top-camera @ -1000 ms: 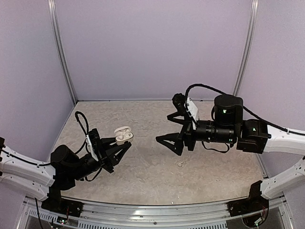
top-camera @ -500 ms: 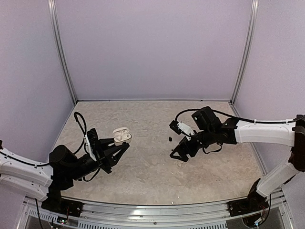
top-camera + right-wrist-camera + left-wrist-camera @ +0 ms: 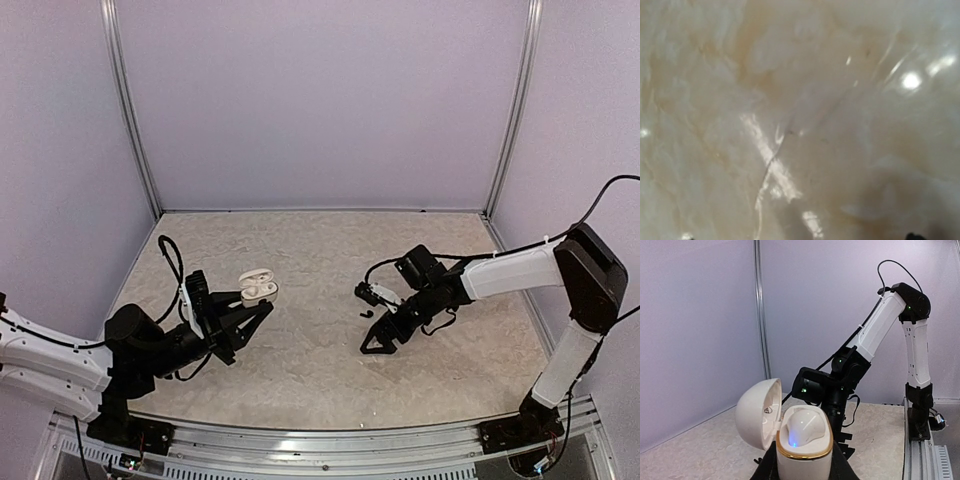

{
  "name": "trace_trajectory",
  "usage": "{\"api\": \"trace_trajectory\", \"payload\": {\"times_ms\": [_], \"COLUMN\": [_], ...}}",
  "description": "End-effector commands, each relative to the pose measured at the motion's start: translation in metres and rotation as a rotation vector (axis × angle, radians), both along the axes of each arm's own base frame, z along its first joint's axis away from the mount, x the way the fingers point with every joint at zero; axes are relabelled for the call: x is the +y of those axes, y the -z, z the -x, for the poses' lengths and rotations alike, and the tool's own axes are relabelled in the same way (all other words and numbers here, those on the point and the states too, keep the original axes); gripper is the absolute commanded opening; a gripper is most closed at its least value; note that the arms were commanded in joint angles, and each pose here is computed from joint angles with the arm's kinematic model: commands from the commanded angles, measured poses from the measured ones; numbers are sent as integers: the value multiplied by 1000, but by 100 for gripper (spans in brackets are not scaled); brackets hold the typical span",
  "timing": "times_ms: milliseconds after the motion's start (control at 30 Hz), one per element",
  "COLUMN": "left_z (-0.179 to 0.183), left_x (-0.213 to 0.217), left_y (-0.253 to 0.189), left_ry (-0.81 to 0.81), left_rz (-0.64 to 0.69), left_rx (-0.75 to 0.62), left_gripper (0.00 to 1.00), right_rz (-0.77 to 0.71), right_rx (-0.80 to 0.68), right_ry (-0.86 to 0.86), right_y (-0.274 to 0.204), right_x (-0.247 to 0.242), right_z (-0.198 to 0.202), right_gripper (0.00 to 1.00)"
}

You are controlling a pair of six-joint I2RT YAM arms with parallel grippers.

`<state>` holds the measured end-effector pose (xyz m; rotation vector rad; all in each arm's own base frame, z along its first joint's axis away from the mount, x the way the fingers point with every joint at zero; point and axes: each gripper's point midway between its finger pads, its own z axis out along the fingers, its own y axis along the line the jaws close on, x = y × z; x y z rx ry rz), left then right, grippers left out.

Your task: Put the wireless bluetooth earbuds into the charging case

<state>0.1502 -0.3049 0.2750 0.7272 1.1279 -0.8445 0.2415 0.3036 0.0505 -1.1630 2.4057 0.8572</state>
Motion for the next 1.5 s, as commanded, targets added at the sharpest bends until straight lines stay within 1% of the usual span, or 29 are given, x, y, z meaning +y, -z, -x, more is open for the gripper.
{"api": "trace_trajectory", "payload": {"times_ms": [0,100,267,367,600,700,833,933,1067,1133,1300,1467], "left_z": [0,-1,-2,-2,-3,-3,-4,-5,-5,-5,-5,-5], "left_x": [1,1,2,3,3,3,3,3,5,7,8,9], "left_y": [0,0,2,2,3,4,4,4,4,4,3,3], "left_ry": [6,2,0,-1,1,2,0,-2,-8,-13,-14,-16], "left_rz": [6,5,2,3,6,6,8,8,5,7,14,14], "left_rx": [-2,-3,-3,-3,-4,-2,-2,-1,0,2,1,-1], "left_gripper": [11,11,11,11,11,11,11,11,11,11,11,11], "right_rz": [-33,-20,-12,-3,12,45,97,165,263,293,358,408], "right_rx": [36,57,111,152,190,185,116,51,1,-9,-11,-2], "right_ry": [-44,-35,-33,2,11,2,32,43,37,28,7,-15], "right_y": [6,11,16,16,10,10,1,-6,-9,-7,0,9], "right_x": [8,6,-2,-10,-18,-18,-17,-16,-19,-20,-18,-12], "right_z": [2,4,19,30,56,63,47,32,22,20,17,19], "right_gripper": [90,89,82,79,74,72,68,65,61,59,51,47]}}
